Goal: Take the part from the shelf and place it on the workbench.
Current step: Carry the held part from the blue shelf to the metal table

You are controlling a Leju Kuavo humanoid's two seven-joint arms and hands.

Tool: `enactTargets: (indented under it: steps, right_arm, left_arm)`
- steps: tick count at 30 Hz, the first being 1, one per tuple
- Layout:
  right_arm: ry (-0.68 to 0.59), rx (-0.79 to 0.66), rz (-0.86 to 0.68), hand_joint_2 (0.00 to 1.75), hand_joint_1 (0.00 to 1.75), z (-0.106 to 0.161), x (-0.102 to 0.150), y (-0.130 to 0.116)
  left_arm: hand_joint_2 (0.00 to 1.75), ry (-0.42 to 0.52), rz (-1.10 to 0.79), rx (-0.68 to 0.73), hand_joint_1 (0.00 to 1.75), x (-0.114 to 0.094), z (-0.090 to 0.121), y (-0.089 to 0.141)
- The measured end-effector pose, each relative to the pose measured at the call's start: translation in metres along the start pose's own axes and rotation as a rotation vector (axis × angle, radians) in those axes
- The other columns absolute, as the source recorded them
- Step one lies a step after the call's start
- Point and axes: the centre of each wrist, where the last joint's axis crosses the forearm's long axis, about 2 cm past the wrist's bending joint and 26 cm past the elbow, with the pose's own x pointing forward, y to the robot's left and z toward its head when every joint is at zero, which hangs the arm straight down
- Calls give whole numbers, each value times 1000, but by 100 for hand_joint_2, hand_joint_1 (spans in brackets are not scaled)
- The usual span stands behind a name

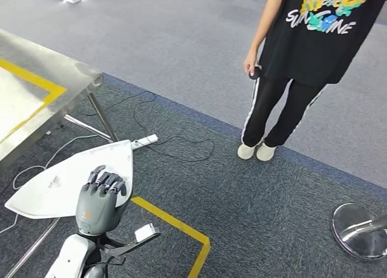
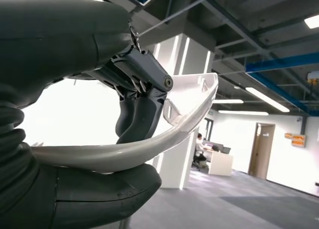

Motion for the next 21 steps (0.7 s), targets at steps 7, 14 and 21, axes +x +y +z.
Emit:
enactTargets:
  steps: [7, 14, 21]
  right_arm:
    - [-6, 0, 4, 0, 0, 0, 1, -1]
    - [-5, 6, 4, 0, 0, 0, 1, 1]
    - [4, 8, 3, 0, 0, 1, -2, 3]
  left_arm:
    - [175, -2, 1, -8, 175, 4, 1, -2]
    - [175, 0, 1, -11, 175, 4, 3, -2]
    - [175, 3, -1, -17, 175, 4, 3, -3]
